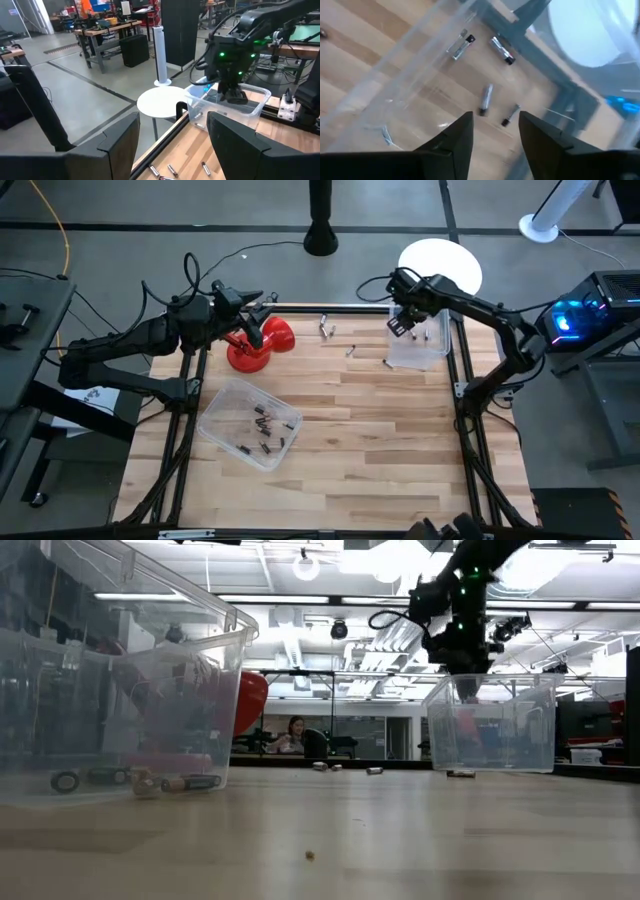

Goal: Sort batteries
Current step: Adjust the top transparent bin

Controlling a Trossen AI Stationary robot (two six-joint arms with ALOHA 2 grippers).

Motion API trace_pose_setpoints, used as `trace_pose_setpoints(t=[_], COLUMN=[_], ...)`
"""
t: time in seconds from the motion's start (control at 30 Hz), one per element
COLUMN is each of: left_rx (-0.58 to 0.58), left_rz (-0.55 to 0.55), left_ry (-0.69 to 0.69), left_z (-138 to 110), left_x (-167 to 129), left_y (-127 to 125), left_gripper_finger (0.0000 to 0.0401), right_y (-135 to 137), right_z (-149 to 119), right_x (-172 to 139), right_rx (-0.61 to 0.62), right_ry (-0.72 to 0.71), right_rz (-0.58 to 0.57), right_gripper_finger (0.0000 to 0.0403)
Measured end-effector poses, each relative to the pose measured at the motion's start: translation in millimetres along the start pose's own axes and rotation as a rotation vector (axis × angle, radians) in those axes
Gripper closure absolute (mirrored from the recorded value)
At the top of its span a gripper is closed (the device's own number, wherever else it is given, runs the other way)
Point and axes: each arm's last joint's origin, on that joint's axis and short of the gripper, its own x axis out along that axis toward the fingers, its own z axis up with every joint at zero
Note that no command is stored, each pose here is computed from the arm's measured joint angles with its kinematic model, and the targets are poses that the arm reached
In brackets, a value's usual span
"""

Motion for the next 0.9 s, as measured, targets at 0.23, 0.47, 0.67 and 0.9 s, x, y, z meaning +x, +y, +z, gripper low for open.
trace_pose_setpoints(t=[0.23, 0.47, 0.67, 0.9], left_rx=[0.000, 0.002, 0.004, 0.004], left_rz=[0.000, 0.000, 0.000, 0.000], left_ry=[0.000, 0.004, 0.007, 0.007], left_z=[0, 0, -1, -1], left_x=[0, 0, 0, 0], left_y=[0, 0, 0, 0], left_gripper_finger=[0.0174, 0.0174, 0.0174, 0.0174], right_y=[-3, 28, 60, 84], right_z=[-13, -22, -32, -41], right_x=[36, 49, 39, 29], right_rx=[0.021, 0.011, -0.088, -0.160], right_ry=[0.060, 0.036, 0.051, 0.036], right_rz=[0.068, 0.278, 0.322, 0.339], right_gripper_finger=[0.0312, 0.0389, 0.0400, 0.0402])
